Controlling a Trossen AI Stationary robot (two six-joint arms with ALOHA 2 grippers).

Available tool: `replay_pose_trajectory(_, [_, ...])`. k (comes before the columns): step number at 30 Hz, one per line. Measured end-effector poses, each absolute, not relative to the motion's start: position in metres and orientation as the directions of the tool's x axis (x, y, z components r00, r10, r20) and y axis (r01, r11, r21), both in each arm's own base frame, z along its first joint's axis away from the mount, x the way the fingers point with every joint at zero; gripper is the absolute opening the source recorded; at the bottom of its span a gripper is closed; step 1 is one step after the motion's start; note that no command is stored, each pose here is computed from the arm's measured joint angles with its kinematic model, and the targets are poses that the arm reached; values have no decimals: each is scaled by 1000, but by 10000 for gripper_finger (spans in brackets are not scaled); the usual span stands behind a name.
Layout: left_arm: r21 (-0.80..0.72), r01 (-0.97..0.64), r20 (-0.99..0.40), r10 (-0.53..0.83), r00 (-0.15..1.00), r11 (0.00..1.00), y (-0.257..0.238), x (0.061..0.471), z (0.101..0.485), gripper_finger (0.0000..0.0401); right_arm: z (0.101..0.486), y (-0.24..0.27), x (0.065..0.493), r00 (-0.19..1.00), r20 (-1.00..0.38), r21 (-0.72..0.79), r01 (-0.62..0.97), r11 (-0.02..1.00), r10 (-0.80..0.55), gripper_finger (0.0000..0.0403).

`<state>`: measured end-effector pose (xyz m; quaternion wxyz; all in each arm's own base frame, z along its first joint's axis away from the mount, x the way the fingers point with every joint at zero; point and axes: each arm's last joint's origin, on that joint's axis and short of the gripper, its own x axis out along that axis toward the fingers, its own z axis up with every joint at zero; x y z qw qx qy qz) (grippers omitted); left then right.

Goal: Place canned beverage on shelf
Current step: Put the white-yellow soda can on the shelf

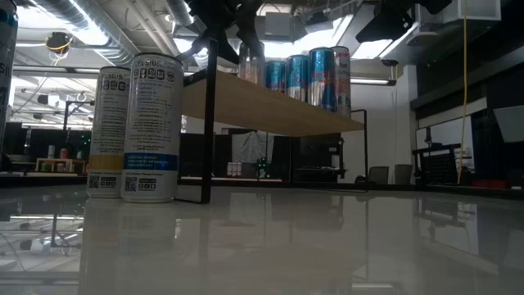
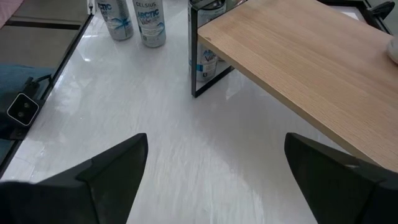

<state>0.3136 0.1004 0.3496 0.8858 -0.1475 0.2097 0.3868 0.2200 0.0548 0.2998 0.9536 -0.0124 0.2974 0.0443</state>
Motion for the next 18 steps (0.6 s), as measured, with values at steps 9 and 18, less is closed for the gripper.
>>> replay_pose_trajectory(9, [-99, -747, -485, 624, 613, 657, 101, 314, 350, 271, 300, 55, 220, 819, -568, 3, -92, 996, 78, 374])
replay_pose_trajectory(18, [-99, -747, -485, 624, 613, 657, 100, 313, 350, 274, 300, 55, 220, 819, -568, 3, -92, 996, 77, 374])
